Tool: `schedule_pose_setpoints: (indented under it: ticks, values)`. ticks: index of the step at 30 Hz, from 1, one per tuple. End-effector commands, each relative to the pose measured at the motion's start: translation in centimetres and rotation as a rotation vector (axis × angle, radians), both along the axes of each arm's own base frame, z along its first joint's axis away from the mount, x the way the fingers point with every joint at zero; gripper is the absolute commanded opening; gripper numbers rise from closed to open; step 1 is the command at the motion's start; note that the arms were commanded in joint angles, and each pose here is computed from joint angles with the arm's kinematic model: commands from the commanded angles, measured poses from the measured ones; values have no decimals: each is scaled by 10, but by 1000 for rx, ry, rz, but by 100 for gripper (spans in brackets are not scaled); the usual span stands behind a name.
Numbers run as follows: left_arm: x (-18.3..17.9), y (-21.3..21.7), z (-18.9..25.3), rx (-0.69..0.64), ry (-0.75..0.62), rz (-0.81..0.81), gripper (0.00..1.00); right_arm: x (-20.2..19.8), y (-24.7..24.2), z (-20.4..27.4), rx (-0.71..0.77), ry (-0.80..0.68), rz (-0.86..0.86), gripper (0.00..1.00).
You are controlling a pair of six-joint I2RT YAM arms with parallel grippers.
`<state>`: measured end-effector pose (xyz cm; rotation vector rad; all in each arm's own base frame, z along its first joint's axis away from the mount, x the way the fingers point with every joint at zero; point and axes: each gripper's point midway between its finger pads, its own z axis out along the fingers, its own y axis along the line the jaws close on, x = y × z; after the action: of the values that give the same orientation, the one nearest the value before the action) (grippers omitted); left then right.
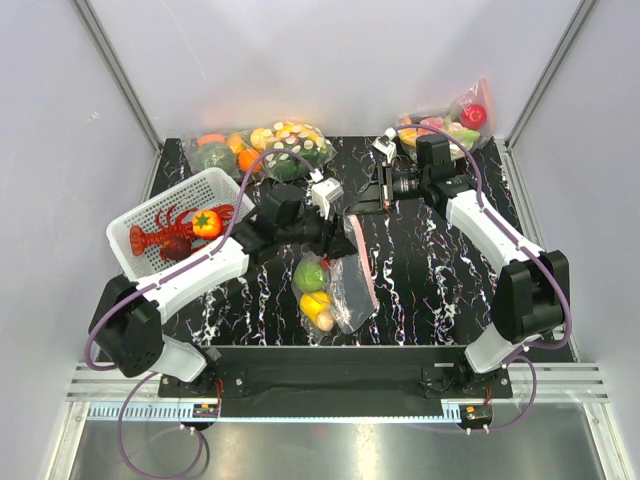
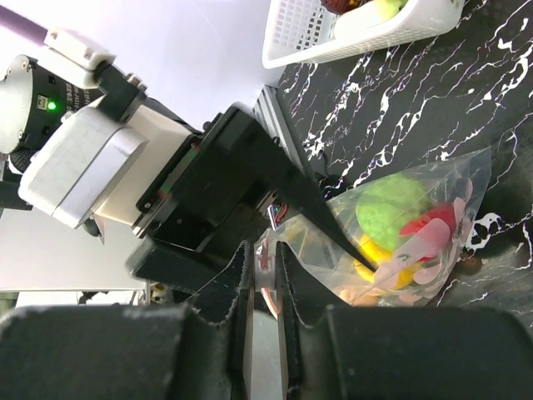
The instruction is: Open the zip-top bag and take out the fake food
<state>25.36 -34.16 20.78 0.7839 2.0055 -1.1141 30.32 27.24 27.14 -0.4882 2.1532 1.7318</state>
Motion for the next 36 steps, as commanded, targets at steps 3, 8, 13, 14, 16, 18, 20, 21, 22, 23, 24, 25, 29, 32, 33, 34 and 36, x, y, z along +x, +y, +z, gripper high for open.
schedule_pose_setpoints:
  ticks: [3,8,13,14,16,18,20,21,22,23,24,25,29,32,33,34,36]
  values:
    - [2,8,39,-25,-100,22,73,-7,1,8,24,-28,34,0]
    - [0,21,64,-84,-116,7,81,-11,0,11,12,-29,45,0]
    - [9,25,85,-146,-121,-12,84,-13,0,11,9,-32,47,0]
    - [12,23,87,-156,-127,-16,84,-13,-1,11,9,-33,47,0]
    - [16,19,86,-160,-116,-30,84,-15,0,13,12,-34,51,0]
    - [20,14,84,-162,-109,-43,83,-15,-1,14,10,-36,47,0]
    - [21,12,81,-164,-100,-52,82,-15,-1,15,11,-36,47,0]
    - [22,9,79,-165,-91,-62,82,-15,-1,16,11,-38,46,0]
    - [21,8,77,-167,-78,-65,82,-15,-1,16,11,-38,45,0]
    - [22,7,77,-173,-79,-70,81,-15,-1,17,11,-38,44,0]
    - [22,5,75,-176,-70,-79,81,-15,-1,18,10,-46,42,0]
    - [21,4,73,-179,-61,-84,81,-15,-1,19,10,-45,38,0]
    - [21,3,67,-182,-40,-93,70,-14,-1,21,10,-56,31,0]
    - [19,3,64,-182,-23,-92,52,-13,-1,20,9,-55,30,0]
    - [18,3,63,-184,-15,-94,47,-13,-1,20,8,-54,28,0]
    - [18,1,67,-198,-29,-97,42,-14,-1,20,8,-51,29,0]
    - [17,0,63,-204,-11,-102,26,-14,-1,20,6,-54,26,0]
